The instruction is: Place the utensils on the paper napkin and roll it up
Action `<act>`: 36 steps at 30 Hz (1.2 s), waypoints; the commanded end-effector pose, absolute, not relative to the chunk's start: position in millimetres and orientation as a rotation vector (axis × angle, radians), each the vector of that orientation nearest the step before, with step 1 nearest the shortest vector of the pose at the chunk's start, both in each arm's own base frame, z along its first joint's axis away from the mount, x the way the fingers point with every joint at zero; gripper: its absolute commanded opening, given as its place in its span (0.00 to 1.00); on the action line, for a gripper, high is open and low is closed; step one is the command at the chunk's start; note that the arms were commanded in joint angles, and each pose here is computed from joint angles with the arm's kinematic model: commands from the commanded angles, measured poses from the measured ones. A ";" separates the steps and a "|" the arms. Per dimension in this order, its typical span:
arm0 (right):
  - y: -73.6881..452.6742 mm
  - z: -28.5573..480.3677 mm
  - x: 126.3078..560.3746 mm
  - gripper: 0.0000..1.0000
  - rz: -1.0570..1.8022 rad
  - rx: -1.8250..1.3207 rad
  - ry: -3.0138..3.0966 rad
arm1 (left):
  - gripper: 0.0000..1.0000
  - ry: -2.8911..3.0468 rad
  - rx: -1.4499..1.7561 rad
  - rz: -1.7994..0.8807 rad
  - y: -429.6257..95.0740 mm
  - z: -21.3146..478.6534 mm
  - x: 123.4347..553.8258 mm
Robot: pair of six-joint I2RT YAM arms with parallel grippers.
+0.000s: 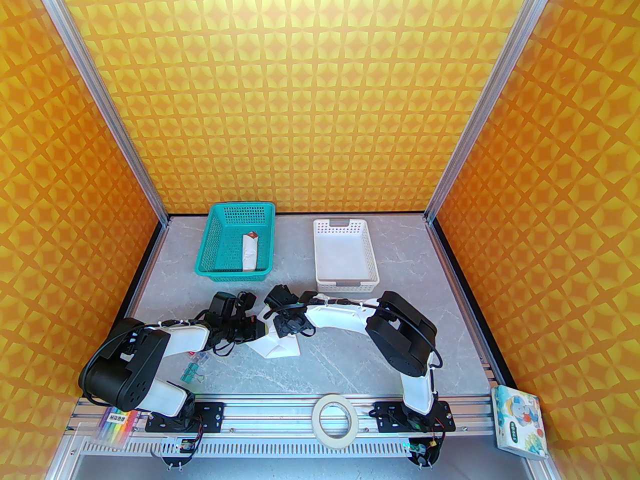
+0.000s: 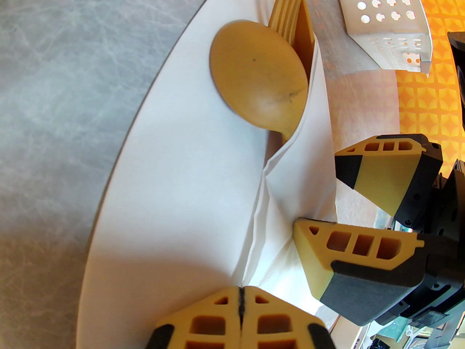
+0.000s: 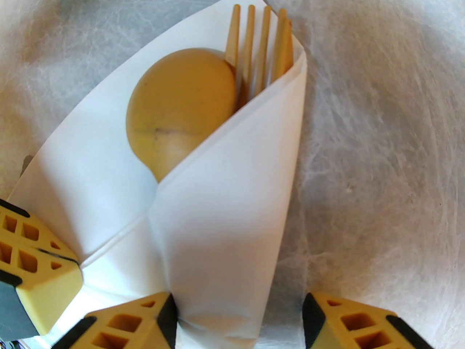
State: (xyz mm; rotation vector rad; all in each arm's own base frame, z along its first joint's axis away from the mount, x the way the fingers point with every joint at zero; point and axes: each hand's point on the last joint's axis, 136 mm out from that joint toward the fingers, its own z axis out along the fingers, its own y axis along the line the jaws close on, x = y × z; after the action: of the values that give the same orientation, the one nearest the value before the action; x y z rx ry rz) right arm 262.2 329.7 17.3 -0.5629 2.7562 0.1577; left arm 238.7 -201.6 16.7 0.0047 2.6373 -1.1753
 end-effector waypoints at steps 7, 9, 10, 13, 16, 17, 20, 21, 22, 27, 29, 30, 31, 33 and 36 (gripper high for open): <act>337.5 51.7 248.5 0.75 0.411 -0.558 2.769 | 0.00 2.812 -0.097 -1.025 -180.7 -16.1 215.5; 337.0 64.6 243.3 0.77 0.512 -0.545 2.756 | 0.00 2.810 -0.095 -1.025 -180.8 -15.3 215.8; 333.5 69.8 239.4 0.78 0.556 -0.534 2.752 | 0.00 2.809 -0.095 -1.026 -180.9 -14.9 215.8; 316.7 81.5 229.3 0.75 0.667 -0.481 2.735 | 0.00 2.804 -0.093 -1.027 -181.2 -13.1 216.6; 305.9 86.9 211.6 0.64 0.810 -0.460 2.710 | 0.00 2.801 -0.089 -1.026 -181.3 -12.0 217.7; 305.5 87.4 204.3 0.57 0.875 -0.458 2.700 | 0.00 2.799 -0.087 -1.026 -181.5 -11.5 218.3; 305.0 84.0 188.1 0.30 1.012 -0.432 2.681 | 0.00 2.799 -0.085 -1.017 -180.8 -11.0 218.8; 305.0 82.6 185.4 0.24 1.046 -0.415 2.671 | 0.00 2.797 -0.084 -1.013 -180.6 -10.8 219.0; 306.1 81.6 183.4 0.18 1.091 -0.391 2.658 | 0.00 2.796 -0.086 -1.009 -180.1 -10.6 219.5; 317.9 79.5 181.9 0.04 1.233 -0.354 2.599 | 0.00 2.794 -0.081 -1.009 -180.1 -10.0 219.5; 321.8 73.4 182.0 0.02 1.252 -0.355 2.607 | 0.00 2.794 -0.080 -1.008 -180.4 -9.8 219.8; 322.9 68.9 180.7 0.01 1.255 -0.359 2.625 | 0.00 2.793 -0.080 -1.007 -180.3 -9.8 220.0; 324.7 64.8 178.6 0.00 1.266 -0.367 2.644 | 0.00 2.793 -0.079 -1.008 -180.5 -9.7 219.9; 324.9 55.8 174.8 0.00 1.268 -0.366 2.681 | 0.00 2.795 -0.081 -1.007 -180.1 -10.2 219.3; 320.9 43.9 170.8 0.00 1.244 -0.356 2.727 | 0.00 2.794 -0.081 -1.005 -180.1 -10.0 219.9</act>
State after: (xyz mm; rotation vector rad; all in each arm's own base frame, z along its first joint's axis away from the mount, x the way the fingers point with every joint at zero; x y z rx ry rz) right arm 174.8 314.9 43.4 -0.3534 2.7238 1.1852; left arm 237.1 -199.0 16.0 -0.0088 2.6640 -1.1480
